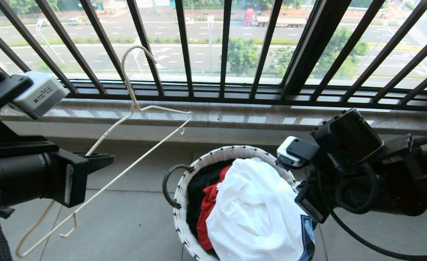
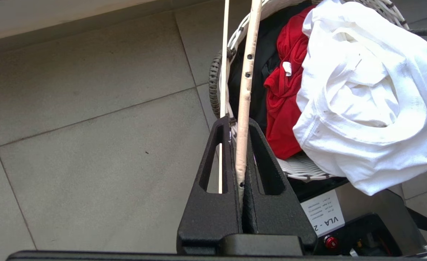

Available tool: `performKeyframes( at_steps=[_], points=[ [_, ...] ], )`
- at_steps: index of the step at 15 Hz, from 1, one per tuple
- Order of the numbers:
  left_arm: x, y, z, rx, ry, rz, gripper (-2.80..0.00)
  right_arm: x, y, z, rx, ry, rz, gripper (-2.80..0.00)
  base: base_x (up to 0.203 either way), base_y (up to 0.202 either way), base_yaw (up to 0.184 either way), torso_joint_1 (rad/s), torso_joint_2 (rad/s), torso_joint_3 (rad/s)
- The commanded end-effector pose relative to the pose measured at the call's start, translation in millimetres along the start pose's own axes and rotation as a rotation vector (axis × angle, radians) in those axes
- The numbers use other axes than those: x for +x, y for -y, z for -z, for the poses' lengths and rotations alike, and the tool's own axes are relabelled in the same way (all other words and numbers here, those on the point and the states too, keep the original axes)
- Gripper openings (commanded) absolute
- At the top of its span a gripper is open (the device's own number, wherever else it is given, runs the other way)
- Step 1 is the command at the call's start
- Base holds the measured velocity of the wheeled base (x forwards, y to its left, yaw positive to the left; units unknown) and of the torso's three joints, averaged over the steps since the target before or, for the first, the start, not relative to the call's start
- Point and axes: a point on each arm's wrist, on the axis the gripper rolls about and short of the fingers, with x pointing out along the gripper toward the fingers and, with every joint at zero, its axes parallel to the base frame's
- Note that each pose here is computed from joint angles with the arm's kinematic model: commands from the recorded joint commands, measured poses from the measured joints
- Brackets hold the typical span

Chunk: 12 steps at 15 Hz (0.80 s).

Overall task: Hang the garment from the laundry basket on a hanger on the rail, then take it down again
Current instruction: Pick up clothes from the basket

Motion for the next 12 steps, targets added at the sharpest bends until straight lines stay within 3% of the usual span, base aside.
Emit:
performKeyframes(
  at_steps=[1, 3, 4, 9, 12],
  points=[
    [17, 2.6, 0, 0.007, -0.044, -0.009, -2.80, 18, -3, 0, -0.012, -0.046, -0.001, -2.80, 0.000, 0.000, 0.000, 0.000, 0.00, 0.000],
    [23, 4.4, -10, 0.005, -0.034, -0.006, -2.80, 12, -7, 3, -0.025, -0.036, -0.008, -2.80, 0.000, 0.000, 0.000, 0.000, 0.00, 0.000],
    [26, 5.0, -11, 0.005, -0.037, -0.007, -2.80, 10, -8, 5, -0.029, -0.036, -0.006, 0.00, 0.000, 0.000, 0.000, 0.000, 0.00, 0.000],
    [8, 0.9, -10, -0.049, 0.004, -0.043, -2.80, 16, -42, 10, -0.127, -0.072, 0.072, 0.00, 0.000, 0.000, 0.000, 0.000, 0.00, 0.000],
    [1, -1.2, -5, -0.038, 0.016, -0.063, -2.80, 51, -70, 0, -0.101, -0.019, 0.254, 0.00, 0.000, 0.000, 0.000, 0.000, 0.00, 0.000]
  ],
)
